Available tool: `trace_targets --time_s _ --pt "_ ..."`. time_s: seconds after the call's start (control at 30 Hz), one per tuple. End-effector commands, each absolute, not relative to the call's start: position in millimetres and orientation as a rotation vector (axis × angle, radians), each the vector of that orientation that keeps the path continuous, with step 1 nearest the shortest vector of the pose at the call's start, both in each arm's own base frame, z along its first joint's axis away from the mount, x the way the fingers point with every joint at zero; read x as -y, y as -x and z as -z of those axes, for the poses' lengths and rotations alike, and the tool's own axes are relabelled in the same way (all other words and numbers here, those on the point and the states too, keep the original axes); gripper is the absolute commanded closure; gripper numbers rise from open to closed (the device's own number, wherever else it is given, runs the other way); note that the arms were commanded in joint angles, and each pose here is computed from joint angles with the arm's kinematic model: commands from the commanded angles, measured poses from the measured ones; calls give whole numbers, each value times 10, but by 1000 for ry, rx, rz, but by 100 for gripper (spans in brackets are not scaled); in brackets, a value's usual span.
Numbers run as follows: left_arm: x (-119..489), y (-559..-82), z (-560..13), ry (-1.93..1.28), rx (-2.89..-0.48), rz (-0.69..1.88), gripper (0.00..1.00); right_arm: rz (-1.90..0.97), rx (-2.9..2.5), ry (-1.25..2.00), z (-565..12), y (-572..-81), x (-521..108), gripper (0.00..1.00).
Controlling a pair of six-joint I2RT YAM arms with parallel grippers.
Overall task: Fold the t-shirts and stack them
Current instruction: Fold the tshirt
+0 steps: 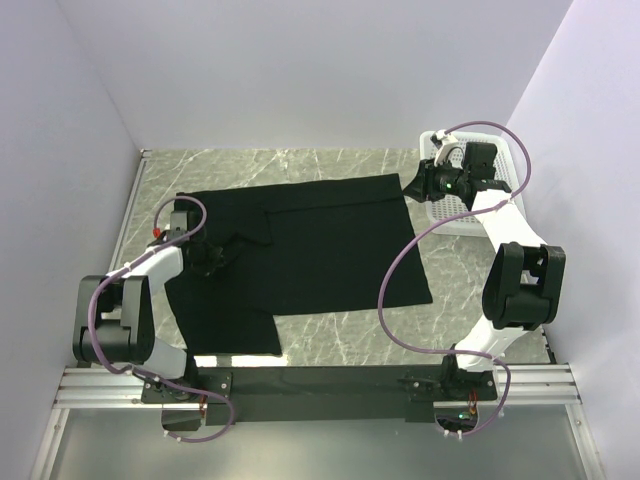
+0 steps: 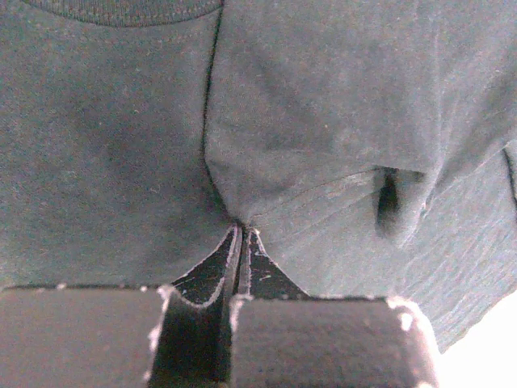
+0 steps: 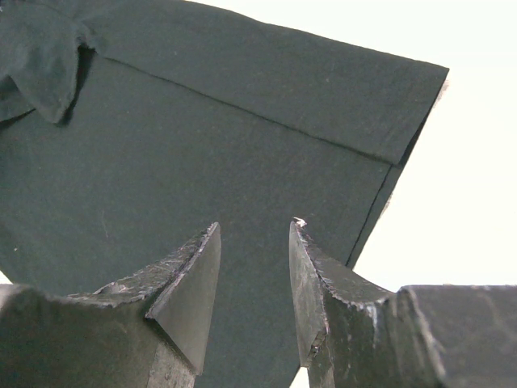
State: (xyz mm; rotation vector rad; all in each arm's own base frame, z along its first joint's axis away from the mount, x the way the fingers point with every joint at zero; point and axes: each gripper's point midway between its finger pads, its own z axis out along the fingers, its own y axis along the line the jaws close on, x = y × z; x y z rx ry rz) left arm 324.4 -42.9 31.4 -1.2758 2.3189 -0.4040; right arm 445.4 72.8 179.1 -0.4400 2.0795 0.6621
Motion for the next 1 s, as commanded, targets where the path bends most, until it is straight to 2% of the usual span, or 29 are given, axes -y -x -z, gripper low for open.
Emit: trace_targets --time_s 0.0,0.37,0.97 --pt "427 -3358 -547 1205 -2286 439 99 -619 -2012 453 -2057 -4479 -680 53" --pt "308 -3024 -628 1194 -2307 406 99 -632 -2008 450 -2062 -4476 -696 53" --pt "204 -3016 -737 1209 -2284 493 99 -631 -1998 454 -2091 -4437 -704 53"
